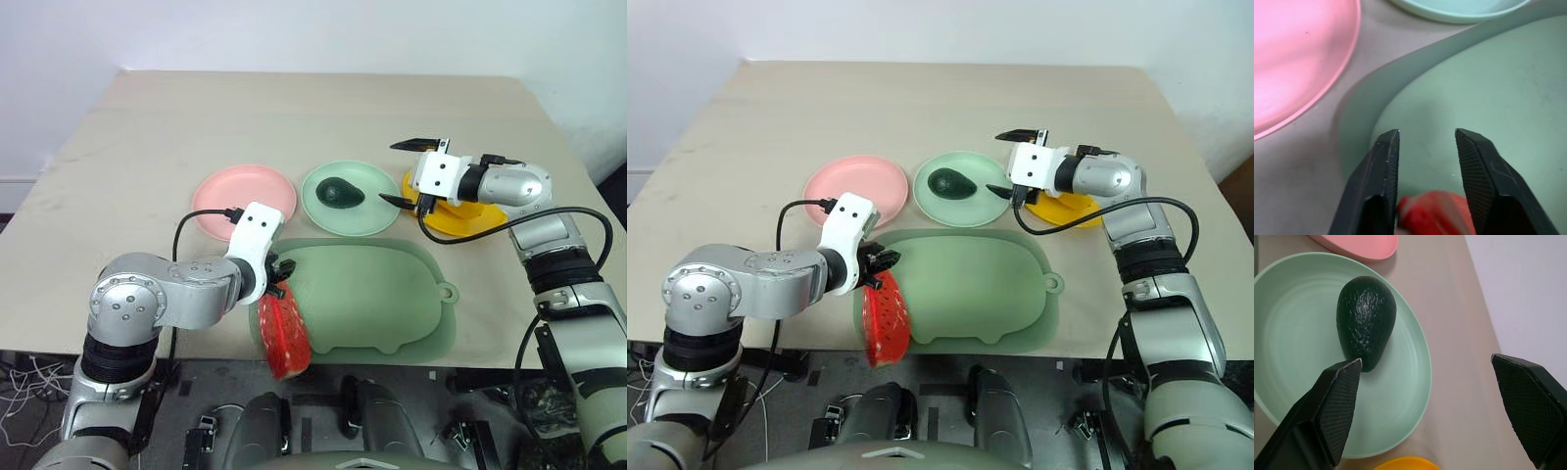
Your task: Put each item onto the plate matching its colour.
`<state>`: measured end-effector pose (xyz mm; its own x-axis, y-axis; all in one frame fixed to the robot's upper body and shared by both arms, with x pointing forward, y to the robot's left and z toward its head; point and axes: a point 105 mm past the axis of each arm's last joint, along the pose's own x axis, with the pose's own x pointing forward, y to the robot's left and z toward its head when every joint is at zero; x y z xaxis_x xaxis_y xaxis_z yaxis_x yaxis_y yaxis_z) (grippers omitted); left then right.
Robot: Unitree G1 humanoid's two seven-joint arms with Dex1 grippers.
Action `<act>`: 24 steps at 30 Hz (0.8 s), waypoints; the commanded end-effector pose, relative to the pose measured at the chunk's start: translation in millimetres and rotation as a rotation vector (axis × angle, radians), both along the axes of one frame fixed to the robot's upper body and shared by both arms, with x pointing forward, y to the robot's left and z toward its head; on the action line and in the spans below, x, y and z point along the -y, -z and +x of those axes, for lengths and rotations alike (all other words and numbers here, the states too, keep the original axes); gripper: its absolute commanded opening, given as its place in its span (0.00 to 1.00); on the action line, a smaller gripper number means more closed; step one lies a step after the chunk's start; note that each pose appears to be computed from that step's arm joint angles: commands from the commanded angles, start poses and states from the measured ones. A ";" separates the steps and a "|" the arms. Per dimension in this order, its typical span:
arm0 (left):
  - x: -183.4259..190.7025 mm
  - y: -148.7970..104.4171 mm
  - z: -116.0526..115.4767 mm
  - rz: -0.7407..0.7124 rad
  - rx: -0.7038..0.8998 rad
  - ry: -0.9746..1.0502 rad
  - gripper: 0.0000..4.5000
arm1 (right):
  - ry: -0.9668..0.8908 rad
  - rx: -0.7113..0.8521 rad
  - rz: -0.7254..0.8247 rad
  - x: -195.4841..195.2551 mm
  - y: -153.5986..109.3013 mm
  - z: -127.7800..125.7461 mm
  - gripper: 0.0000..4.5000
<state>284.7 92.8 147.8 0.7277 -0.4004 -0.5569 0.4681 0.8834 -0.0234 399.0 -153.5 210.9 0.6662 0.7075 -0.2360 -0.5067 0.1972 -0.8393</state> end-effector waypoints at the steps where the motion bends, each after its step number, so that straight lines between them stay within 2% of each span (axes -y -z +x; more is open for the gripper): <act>1: -2.3 -10.2 11.8 -0.006 0.043 -0.032 0.42 | -0.008 0.066 0.035 0.7 -21.3 -5.0 1.00; 12: -18.3 -24.7 49.4 0.022 0.121 -0.104 0.42 | 0.030 0.050 0.071 8.9 -24.8 -9.3 1.00; 18: -25.5 -33.1 58.4 -0.012 0.160 -0.120 0.42 | 0.009 0.017 0.095 12.1 -32.9 -20.4 1.00; 24: -43.9 -45.8 66.2 -0.042 0.194 -0.168 0.42 | -0.012 0.005 0.063 9.3 -26.3 -25.7 1.00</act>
<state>346.6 128.2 171.9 0.8397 -0.2990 -0.4534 0.3383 0.9410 0.0060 377.8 -163.2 221.5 0.6565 0.7198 -0.2258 -0.5479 0.2492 -0.7985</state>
